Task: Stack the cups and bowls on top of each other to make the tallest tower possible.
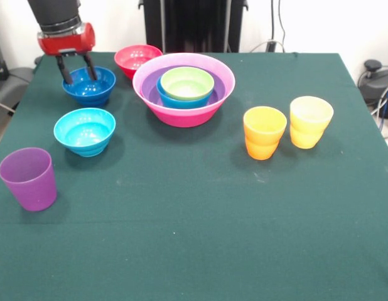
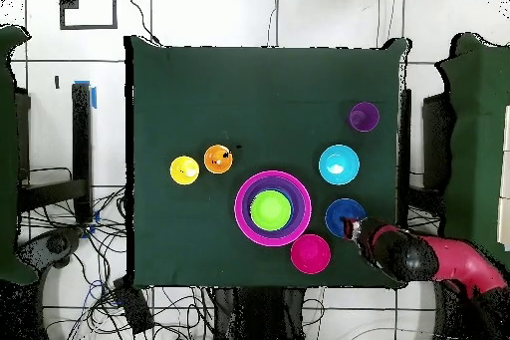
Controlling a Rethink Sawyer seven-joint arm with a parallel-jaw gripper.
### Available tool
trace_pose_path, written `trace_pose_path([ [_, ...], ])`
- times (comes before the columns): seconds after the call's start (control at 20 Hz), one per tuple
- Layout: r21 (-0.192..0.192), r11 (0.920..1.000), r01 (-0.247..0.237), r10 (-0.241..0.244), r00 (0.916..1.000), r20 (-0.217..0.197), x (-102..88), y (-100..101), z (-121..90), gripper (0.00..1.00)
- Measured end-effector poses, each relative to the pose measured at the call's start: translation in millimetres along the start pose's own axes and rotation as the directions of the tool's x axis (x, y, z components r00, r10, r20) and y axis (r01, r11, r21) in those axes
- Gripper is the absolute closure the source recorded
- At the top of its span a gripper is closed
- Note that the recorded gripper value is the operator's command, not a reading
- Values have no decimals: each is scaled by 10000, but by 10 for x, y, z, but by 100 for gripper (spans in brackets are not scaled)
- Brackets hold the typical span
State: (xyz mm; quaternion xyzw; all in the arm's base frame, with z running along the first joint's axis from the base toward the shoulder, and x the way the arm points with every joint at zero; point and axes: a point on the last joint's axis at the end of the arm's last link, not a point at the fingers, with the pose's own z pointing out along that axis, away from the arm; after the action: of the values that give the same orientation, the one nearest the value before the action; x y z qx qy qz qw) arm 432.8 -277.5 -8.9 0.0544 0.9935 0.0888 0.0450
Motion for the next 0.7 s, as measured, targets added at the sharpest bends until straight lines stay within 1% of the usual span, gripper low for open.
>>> trace_pose_path([
  [0.05,111,9999,1,-1,10000,-11,-12,-14,-83,0],
  [0.15,201,9998,-26,27,10000,-28,-28,-22,-168,0],
  [0.2,372,9993,-80,83,9999,-86,-55,-34,-324,0],
  [0.3,477,9988,-123,131,9998,-149,-69,-39,-420,0],
  [0.35,603,9980,-175,189,9996,-231,-84,-46,-530,0],
  [0.45,711,9972,-216,237,9993,-297,-96,-52,-617,0],
  [0.5,908,9955,-282,318,9987,-389,-116,-61,-768,0],
  [0.7,1163,9929,-265,311,9988,-380,-130,-80,-893,0],
])
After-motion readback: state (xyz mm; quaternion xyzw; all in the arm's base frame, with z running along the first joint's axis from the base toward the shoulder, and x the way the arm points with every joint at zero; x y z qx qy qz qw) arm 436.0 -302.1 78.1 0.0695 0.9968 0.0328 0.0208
